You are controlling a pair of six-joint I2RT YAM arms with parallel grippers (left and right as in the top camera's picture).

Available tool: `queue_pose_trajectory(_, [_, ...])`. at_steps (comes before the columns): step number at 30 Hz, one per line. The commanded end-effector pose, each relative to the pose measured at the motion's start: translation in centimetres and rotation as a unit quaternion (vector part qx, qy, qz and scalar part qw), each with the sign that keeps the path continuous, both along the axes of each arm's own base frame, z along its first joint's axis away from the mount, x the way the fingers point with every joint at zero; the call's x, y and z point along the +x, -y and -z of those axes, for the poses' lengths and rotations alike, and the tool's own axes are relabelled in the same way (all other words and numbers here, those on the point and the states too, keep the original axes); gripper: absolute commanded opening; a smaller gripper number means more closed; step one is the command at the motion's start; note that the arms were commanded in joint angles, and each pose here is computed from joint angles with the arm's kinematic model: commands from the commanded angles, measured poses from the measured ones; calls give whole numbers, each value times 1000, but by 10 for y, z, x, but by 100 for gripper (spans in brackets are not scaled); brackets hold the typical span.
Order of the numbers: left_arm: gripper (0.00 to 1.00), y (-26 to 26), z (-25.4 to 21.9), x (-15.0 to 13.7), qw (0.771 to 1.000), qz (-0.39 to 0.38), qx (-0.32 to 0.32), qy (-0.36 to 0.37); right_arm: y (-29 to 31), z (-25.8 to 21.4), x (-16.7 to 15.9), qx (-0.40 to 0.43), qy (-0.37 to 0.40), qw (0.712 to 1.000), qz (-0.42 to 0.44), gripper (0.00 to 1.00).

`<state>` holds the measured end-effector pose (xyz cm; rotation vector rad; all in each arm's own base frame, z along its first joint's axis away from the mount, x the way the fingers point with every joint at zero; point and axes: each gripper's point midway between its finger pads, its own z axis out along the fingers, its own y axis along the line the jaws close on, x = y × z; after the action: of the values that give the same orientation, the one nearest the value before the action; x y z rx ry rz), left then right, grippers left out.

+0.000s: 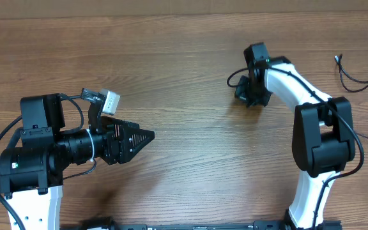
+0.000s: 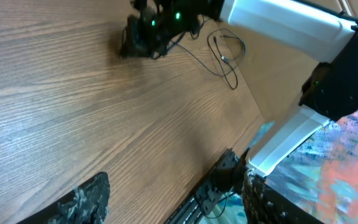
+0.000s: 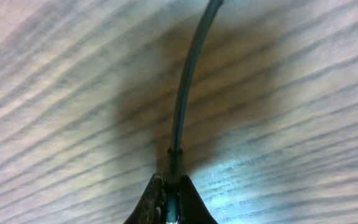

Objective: Untangle cables

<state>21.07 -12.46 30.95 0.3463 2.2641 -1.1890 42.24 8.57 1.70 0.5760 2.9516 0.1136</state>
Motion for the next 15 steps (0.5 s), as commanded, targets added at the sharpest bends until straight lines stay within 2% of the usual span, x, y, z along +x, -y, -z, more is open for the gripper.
queue_pose_trajectory(1, [68,1,-3,-2,1000,7,5,18,10,-67,55,4,92,996,-13,4])
queue_pose_trajectory(6, [68,1,-3,-2,1000,7,4,16,65,-150,99,-22,184,982,33,4])
queue_pose_trajectory(9, [68,1,-3,-2,1000,7,5,16,118,-178,107,-52,213,973,74,4])
queue_pose_trajectory(12, [68,1,-3,-2,1000,6,4,14,188,-189,103,-90,222,964,119,4])
queue_pose_trajectory(15, [68,1,-4,-1,1000,-2,-4,5,268,-191,84,-117,219,953,176,4])
